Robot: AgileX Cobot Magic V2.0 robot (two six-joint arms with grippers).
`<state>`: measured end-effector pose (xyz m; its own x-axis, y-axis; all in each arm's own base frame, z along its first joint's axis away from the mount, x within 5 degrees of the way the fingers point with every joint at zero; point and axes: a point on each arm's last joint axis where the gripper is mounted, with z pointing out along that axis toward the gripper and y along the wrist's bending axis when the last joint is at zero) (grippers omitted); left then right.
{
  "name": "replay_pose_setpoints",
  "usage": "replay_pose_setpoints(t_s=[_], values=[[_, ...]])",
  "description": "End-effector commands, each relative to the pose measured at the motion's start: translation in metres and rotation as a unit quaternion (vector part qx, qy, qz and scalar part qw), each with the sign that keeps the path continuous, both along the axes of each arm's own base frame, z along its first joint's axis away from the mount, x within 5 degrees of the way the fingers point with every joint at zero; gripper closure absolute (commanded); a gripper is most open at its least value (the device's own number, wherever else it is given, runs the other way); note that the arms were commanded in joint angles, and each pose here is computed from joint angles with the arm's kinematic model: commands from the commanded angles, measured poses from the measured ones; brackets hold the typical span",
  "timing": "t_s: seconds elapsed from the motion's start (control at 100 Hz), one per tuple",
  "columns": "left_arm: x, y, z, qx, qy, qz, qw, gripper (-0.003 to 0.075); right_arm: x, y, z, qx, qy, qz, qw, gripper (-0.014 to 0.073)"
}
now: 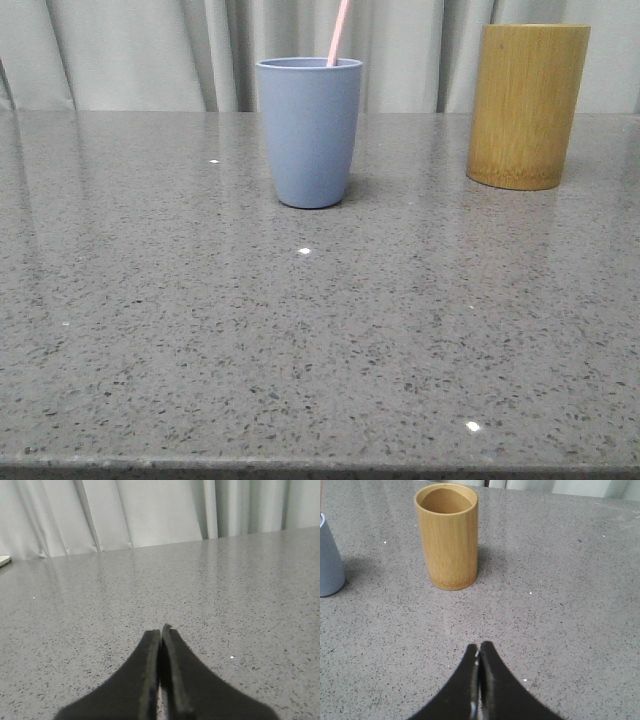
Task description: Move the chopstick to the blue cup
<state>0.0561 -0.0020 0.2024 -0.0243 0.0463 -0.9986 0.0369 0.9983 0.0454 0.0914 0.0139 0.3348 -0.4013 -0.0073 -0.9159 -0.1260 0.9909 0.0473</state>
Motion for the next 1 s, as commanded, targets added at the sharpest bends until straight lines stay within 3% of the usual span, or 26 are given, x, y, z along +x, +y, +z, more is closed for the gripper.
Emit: replay_pose_setpoints(t_s=[0.0,0.51,0.66,0.99], values=[[-0.003,0.0,0.007,-0.007,-0.056,0.0,0.998,0.0739,0.001,-0.001,0.013,-0.002,-0.046,-0.001,0.999,0.0662],[-0.003,0.0,0.007,-0.007,-0.056,0.0,0.998,0.0739,0.001,-0.001,0.012,-0.002,-0.045,-0.001,0.999,0.0662],[-0.003,0.0,0.007,-0.007,-0.056,0.0,0.998,0.0739,-0.016,-0.005,0.01,-0.003,-0.085,-0.004,0.996,0.0662],[-0.003,0.0,0.007,-0.007,-0.056,0.0,0.998,0.0739,-0.043,-0.013,-0.054,0.001,-0.167,-0.049,0.985,0.0662]])
